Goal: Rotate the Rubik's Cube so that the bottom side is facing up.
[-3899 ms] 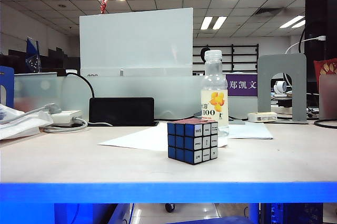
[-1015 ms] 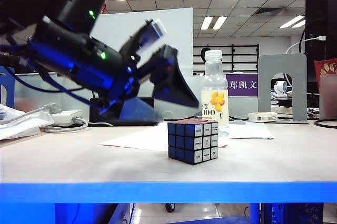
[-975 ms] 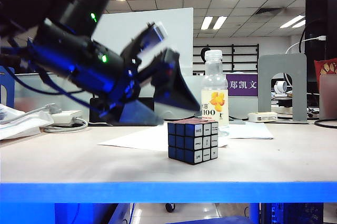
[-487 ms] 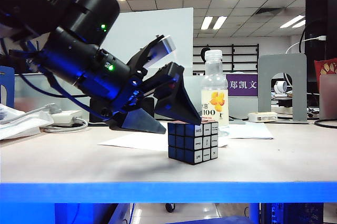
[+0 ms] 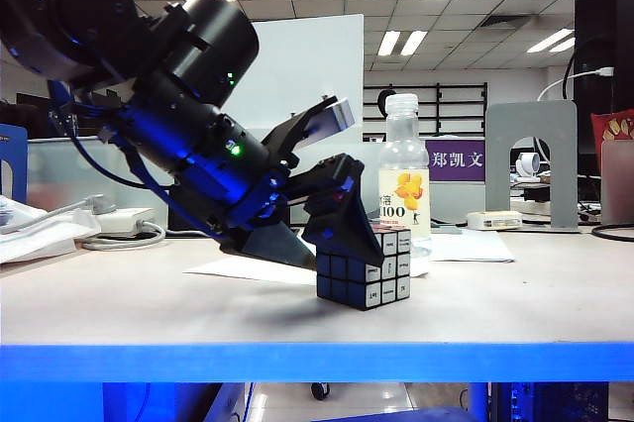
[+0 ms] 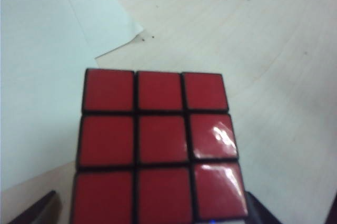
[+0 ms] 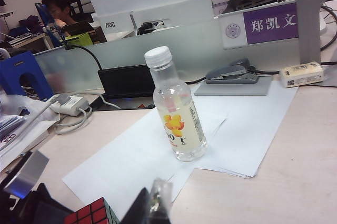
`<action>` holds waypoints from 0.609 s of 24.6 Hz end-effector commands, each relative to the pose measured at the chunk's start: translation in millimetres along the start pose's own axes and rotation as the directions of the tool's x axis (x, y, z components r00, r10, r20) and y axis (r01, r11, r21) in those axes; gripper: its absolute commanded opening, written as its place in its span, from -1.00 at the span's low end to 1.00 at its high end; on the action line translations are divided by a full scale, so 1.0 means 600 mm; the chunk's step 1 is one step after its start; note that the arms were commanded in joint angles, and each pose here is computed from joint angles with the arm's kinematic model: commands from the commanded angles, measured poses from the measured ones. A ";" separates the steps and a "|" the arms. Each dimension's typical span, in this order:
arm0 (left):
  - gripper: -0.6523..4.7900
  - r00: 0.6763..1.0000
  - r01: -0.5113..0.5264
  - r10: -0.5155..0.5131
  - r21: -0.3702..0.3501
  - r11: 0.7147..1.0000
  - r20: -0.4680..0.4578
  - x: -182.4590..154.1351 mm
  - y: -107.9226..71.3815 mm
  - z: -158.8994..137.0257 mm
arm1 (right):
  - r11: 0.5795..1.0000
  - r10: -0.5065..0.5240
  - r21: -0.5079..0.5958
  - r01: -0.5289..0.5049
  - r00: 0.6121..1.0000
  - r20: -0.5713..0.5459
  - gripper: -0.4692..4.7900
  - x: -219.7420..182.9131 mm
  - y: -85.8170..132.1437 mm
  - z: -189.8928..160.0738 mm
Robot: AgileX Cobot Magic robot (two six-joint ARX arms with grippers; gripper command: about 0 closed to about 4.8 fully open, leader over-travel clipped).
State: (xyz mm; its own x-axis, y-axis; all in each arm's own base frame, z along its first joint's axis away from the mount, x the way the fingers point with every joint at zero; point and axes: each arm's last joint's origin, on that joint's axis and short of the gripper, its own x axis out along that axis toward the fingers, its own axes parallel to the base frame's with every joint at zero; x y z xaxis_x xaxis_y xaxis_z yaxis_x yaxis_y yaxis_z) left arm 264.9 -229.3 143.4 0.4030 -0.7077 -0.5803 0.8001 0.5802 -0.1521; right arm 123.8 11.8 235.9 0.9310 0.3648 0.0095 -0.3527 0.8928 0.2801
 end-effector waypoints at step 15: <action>1.00 0.999 -0.001 0.001 0.001 1.000 0.039 0.015 0.006 0.007 | 1.000 0.005 -0.014 -0.005 1.000 0.017 -0.84 0.000 0.001 0.004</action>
State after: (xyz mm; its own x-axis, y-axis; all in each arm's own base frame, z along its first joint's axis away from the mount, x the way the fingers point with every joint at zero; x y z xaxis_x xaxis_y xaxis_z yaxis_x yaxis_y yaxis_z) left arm 272.4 -234.1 139.8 0.4166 -0.7135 -0.5634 0.7989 0.5831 -0.1476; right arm 123.8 11.7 236.0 0.9316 0.3634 0.0102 -0.3520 0.8945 0.2758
